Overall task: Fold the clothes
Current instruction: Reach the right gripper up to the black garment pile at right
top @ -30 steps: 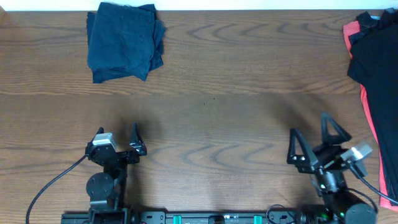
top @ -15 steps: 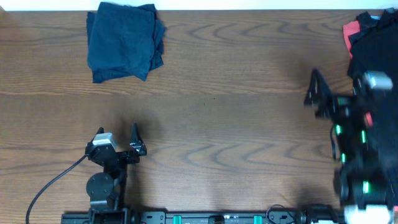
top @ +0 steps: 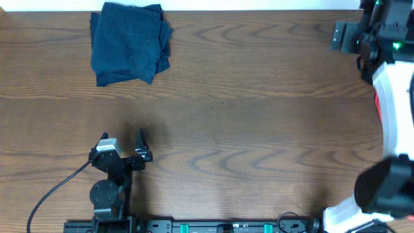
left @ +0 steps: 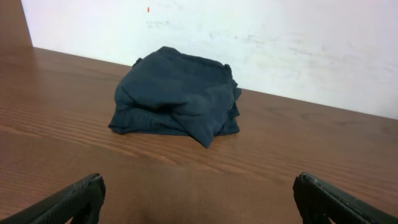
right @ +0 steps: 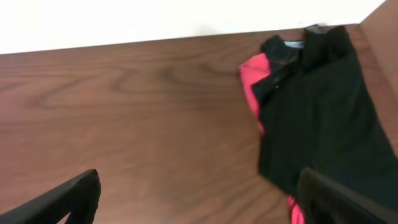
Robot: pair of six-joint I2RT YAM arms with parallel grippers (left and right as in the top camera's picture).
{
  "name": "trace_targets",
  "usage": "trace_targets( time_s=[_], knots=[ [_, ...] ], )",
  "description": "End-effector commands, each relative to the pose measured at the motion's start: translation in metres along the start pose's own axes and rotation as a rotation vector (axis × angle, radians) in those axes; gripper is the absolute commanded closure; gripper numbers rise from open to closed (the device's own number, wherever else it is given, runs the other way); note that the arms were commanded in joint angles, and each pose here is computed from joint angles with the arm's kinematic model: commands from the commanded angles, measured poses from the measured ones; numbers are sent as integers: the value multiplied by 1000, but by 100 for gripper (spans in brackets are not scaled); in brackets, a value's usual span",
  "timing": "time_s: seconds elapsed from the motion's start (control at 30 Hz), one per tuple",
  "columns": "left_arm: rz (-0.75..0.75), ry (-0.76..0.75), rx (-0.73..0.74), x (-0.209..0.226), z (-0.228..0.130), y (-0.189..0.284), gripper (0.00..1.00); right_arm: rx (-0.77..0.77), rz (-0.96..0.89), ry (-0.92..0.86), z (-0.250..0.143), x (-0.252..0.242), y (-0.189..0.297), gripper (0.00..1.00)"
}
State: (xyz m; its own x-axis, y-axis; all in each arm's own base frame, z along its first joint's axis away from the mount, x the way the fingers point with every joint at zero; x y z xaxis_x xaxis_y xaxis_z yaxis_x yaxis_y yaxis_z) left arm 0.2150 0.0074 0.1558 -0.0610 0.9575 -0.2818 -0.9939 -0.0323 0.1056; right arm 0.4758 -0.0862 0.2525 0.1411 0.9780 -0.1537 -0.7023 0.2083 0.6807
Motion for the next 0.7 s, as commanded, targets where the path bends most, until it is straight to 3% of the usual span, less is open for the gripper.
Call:
trace_targets(
  time_s=[0.0,0.33,0.67],
  knots=[
    [17,-4,44,5,-13,-1,2,26,-62,70,-4,-21,-28,1],
    [17,-4,44,5,-13,-1,2,287,-339,102,-88,-84,-129,1],
    [17,-4,44,5,-13,-1,2,364,-357,112,-126,-107,-162,1]
  ],
)
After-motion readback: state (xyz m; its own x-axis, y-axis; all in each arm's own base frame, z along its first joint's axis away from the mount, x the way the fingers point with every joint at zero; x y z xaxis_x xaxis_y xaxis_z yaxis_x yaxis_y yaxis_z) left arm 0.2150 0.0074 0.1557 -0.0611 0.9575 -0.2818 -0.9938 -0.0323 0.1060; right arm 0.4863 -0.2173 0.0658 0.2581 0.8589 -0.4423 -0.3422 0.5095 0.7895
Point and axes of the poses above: each gripper's point midway between its finger pads, its own y axis back along the fingers, its own x axis along the line the jaws close on, z = x × y, the point moved 3 cm from there along y, back along the fingers, and after that the axes turned 5 degrees about y, right-handed, at the moved point
